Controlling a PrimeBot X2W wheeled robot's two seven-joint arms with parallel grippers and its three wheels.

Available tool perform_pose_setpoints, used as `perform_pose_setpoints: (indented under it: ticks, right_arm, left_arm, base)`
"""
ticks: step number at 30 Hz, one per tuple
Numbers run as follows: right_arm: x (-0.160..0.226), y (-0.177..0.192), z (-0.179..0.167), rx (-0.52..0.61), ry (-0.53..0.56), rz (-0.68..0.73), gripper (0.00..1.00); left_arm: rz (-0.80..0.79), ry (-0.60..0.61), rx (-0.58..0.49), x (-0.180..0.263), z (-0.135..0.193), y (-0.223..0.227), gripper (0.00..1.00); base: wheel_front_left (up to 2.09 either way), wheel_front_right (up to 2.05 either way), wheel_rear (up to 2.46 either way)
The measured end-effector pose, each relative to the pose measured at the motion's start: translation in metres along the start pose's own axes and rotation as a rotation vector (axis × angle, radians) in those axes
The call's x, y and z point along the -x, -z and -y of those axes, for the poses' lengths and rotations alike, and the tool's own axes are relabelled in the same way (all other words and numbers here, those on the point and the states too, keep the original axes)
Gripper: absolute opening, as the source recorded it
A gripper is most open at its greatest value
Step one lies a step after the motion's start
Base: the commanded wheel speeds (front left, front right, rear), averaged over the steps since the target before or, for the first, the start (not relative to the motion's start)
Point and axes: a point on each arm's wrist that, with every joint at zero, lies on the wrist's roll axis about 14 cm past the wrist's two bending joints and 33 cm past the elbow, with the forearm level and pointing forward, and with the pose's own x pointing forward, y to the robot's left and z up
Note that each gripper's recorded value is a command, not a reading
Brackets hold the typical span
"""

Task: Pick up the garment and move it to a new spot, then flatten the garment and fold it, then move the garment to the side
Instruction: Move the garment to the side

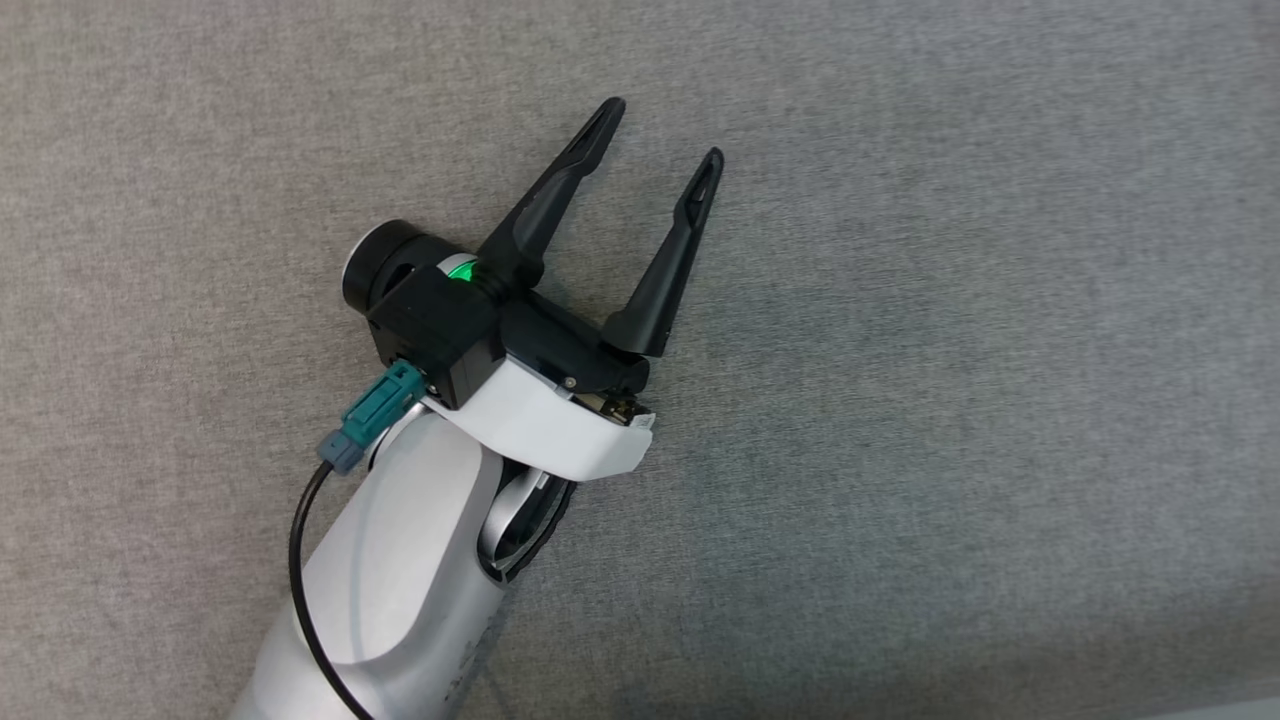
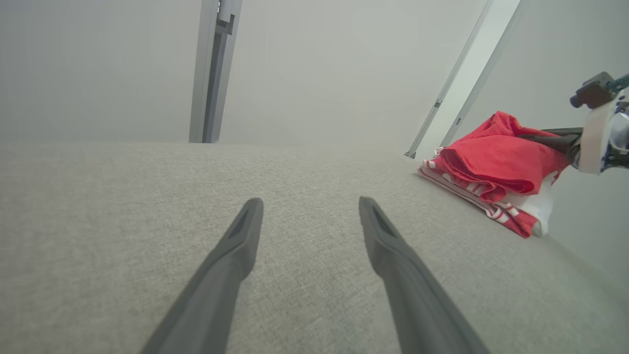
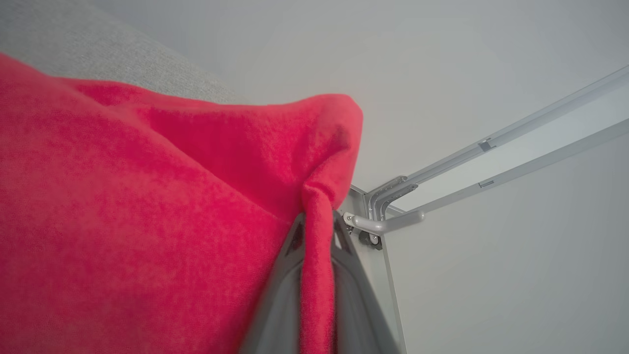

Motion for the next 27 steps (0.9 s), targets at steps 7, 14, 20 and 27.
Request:
perform_pose_setpoints:
  ticks: [7, 14, 20, 27]
  right_arm:
    - [-0.021, 0.035, -0.019, -0.012, -0.001, -0.098, 0.00]
    - [-0.028, 0.071, -0.036, -0.040, 0.007, -0.217, 0.00]
    - [-0.031, 0.071, -0.047, -0.088, 0.016, -0.209, 1.00]
    - [-0.025, 0.036, -0.033, -0.090, 0.036, -0.111, 1.00]
  left_arm:
    - [0.009, -0.020, 0.004, 0.000, -0.010, 0.003, 1.00]
    - [0.013, -0.028, -0.003, -0.001, -0.015, 0.005, 1.00]
    - [0.013, -0.035, -0.011, 0.000, -0.016, 0.003, 1.00]
    - [-0.001, -0.075, -0.026, 0.014, -0.021, -0.007, 1.00]
  base:
    - [0.00, 0.00, 0.00]
    - [0.00, 0.00, 0.00]
    - [0.00, 0.00, 0.00]
    - [0.00, 0.00, 0.00]
